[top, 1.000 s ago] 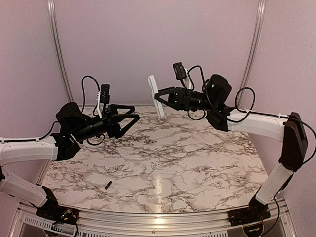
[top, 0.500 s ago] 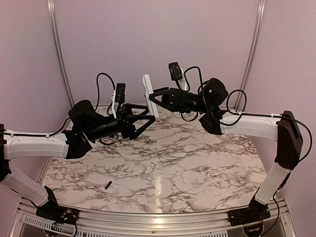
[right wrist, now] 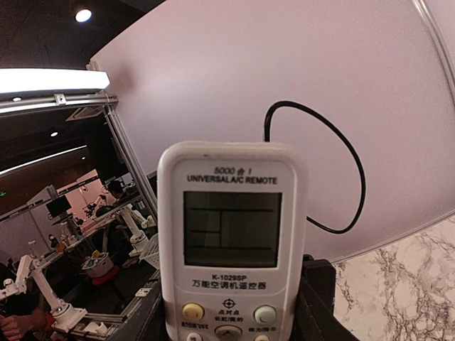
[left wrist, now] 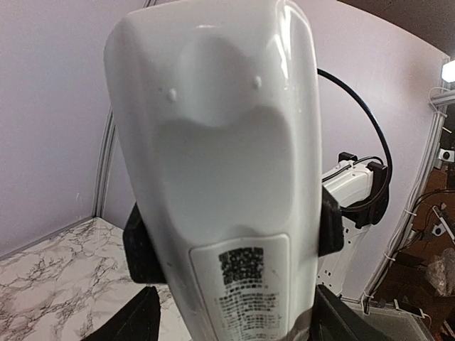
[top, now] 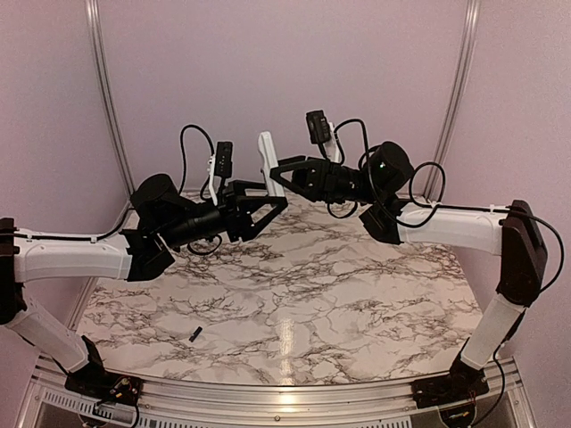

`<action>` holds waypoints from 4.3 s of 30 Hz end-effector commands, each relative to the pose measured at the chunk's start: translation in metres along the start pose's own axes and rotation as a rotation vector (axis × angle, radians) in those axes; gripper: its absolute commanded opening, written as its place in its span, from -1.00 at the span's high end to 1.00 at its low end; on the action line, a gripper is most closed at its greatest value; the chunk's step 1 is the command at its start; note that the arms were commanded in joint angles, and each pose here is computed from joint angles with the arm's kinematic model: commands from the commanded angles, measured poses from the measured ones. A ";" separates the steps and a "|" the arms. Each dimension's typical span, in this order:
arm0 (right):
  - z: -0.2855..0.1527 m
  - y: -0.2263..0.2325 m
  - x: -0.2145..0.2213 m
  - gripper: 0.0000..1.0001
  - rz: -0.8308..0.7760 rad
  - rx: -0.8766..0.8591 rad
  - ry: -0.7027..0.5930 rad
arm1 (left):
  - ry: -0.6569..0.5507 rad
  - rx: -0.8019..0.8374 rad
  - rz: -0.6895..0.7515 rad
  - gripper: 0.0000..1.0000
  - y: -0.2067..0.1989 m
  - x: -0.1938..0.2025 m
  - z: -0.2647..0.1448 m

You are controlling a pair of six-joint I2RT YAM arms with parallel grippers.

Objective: Load the batteries into the remote control
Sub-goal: Pass from the right arm to the left, then pass from the left arm to the right, then remove the battery cover from the remote control.

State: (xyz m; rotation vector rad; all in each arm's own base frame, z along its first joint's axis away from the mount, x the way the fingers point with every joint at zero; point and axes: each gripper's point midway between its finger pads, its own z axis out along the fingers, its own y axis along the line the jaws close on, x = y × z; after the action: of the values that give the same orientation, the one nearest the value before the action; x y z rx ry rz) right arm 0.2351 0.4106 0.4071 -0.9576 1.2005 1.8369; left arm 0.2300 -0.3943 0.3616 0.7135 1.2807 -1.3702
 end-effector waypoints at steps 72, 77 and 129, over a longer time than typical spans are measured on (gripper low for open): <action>-0.075 -0.112 0.030 0.89 0.136 0.682 0.198 | 0.394 -0.538 0.154 -0.40 0.082 0.058 -0.014; -0.084 -0.103 0.042 0.97 0.172 0.606 0.235 | 0.377 -0.493 0.209 -0.82 0.064 0.048 -0.039; -0.062 -0.072 0.176 1.00 0.606 0.349 0.467 | 0.890 -0.240 1.041 0.00 0.016 0.192 -0.056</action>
State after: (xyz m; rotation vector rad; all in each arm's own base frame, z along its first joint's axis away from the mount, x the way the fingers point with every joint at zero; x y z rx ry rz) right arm 0.2400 0.3999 0.1967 -0.8657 2.2492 1.7063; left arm 0.1819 -0.3949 0.1742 1.5686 1.3265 -0.0611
